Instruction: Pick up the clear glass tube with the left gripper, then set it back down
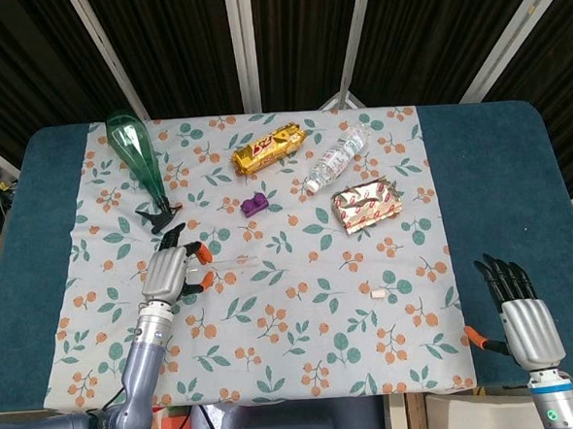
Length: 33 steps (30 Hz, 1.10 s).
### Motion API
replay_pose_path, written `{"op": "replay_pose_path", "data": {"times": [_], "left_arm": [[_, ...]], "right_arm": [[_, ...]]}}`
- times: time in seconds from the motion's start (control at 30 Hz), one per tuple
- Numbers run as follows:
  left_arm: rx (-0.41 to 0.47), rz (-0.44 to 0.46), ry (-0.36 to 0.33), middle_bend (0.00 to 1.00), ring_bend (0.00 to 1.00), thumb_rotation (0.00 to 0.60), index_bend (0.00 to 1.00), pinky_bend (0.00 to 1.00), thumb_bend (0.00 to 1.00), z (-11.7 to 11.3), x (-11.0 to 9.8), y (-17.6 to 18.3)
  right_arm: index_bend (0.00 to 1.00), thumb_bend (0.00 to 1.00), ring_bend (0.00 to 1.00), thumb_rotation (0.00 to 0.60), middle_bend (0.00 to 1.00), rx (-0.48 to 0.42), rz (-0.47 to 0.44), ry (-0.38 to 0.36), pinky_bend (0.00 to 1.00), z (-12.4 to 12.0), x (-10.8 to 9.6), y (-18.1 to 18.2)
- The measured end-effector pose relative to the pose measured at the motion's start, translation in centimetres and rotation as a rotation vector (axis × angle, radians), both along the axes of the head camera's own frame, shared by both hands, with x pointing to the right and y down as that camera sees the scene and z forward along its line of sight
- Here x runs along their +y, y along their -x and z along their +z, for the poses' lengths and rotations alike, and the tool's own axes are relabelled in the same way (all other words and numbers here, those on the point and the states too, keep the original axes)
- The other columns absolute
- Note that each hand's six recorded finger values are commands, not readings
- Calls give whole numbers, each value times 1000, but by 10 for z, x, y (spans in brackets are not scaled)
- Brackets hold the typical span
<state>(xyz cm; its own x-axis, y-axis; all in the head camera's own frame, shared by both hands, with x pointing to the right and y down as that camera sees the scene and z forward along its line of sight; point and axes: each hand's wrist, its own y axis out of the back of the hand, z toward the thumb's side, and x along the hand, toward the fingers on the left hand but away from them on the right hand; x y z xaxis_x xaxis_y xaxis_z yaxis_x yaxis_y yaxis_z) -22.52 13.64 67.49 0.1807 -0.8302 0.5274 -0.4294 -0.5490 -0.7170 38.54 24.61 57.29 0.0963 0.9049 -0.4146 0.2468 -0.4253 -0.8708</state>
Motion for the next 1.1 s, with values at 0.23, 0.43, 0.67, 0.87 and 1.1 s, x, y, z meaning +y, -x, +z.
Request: {"op": "replay_pose_path", "data": {"times": [0.23, 0.43, 0.67, 0.87, 1.1], "left_arm": [[53, 23, -17, 494, 46, 600, 606, 0, 528, -1, -10, -3], [120, 37, -33, 494, 46, 600, 605, 0, 528, -8, -22, -11], [173, 40, -49, 494, 46, 600, 605, 0, 528, -17, -37, -20], [208, 48, -59, 494, 46, 600, 605, 0, 528, -28, -44, -28], [218, 49, -60, 494, 46, 600, 605, 0, 528, -35, -47, -28]], "right_arm": [[0, 211, 0, 600, 0, 18, -35, -3, 0, 14, -20, 21], [0, 212, 0, 600, 0, 24, -58, 20, 0, 33, -36, 47], [254, 211, 0, 600, 57, 20, -72, 44, 0, 52, -53, 75], [357, 212, 8, 600, 88, 29, -100, 93, 0, 69, -50, 92], [379, 212, 13, 600, 108, 61, -180, 143, 0, 92, -43, 103]]}}
